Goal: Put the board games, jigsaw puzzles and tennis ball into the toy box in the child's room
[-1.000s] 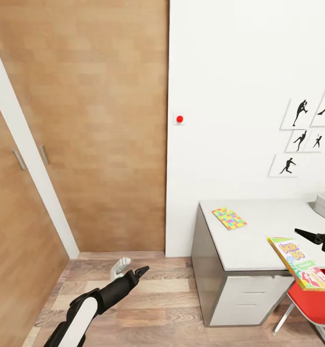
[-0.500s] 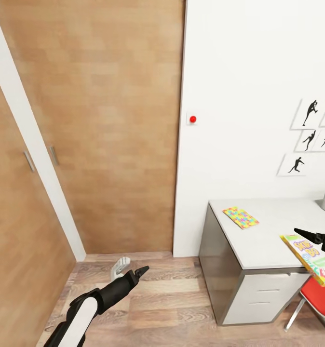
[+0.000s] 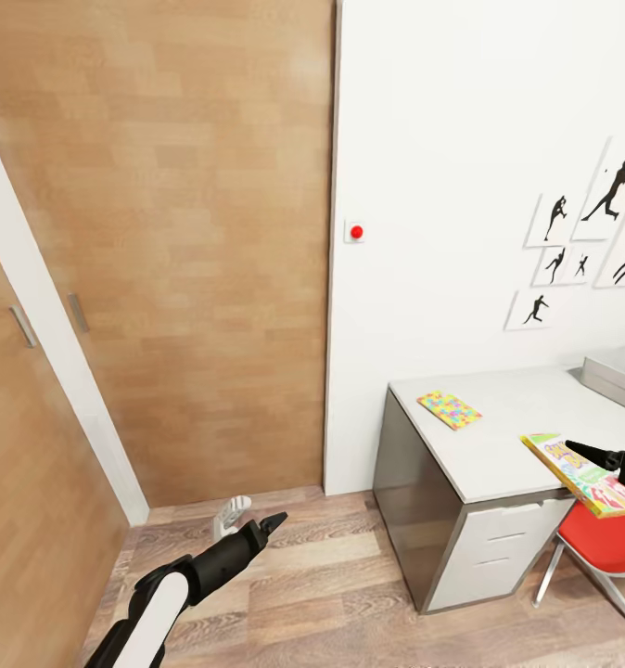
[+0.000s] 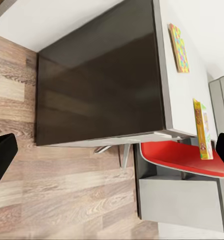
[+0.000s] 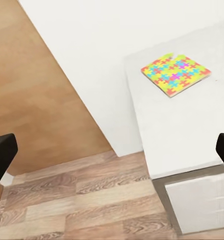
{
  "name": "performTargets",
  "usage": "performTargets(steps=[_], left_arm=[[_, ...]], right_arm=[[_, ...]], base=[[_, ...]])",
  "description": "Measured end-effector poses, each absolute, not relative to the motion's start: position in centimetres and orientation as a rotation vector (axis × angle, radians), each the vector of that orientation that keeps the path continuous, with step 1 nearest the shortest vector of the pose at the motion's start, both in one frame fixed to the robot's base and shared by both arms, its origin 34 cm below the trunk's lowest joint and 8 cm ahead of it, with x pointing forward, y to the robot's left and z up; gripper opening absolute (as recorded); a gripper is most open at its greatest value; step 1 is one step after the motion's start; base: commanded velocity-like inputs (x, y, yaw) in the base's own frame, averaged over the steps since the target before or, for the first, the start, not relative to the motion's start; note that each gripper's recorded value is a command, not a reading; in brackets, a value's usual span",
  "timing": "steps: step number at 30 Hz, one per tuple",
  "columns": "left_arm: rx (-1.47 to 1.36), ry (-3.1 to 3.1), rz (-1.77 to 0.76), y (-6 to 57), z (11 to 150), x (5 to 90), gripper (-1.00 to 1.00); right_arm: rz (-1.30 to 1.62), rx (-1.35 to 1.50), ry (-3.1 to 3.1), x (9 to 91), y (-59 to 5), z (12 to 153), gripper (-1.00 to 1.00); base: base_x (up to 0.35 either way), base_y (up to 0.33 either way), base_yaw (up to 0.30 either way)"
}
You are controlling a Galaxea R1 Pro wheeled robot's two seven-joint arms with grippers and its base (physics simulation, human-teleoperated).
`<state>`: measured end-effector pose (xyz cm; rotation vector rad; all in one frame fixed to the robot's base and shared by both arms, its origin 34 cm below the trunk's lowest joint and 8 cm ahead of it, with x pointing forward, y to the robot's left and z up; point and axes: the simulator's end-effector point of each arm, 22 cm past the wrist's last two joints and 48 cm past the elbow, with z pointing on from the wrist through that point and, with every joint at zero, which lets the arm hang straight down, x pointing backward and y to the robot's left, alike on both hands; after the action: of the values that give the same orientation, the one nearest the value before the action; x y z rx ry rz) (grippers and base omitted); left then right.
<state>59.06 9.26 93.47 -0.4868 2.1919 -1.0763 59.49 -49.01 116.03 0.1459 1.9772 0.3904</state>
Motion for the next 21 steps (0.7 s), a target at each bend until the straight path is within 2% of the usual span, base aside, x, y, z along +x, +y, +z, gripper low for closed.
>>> performTargets(steps=[21], left_arm=[[-0.499,2.135,-1.049,10.1,94.5,60.0,1.0]], right_arm=[[0.494,0.305,2.031,60.4,-51.6,113.6,1.0]], base=[[0.0,0.006,-0.273]])
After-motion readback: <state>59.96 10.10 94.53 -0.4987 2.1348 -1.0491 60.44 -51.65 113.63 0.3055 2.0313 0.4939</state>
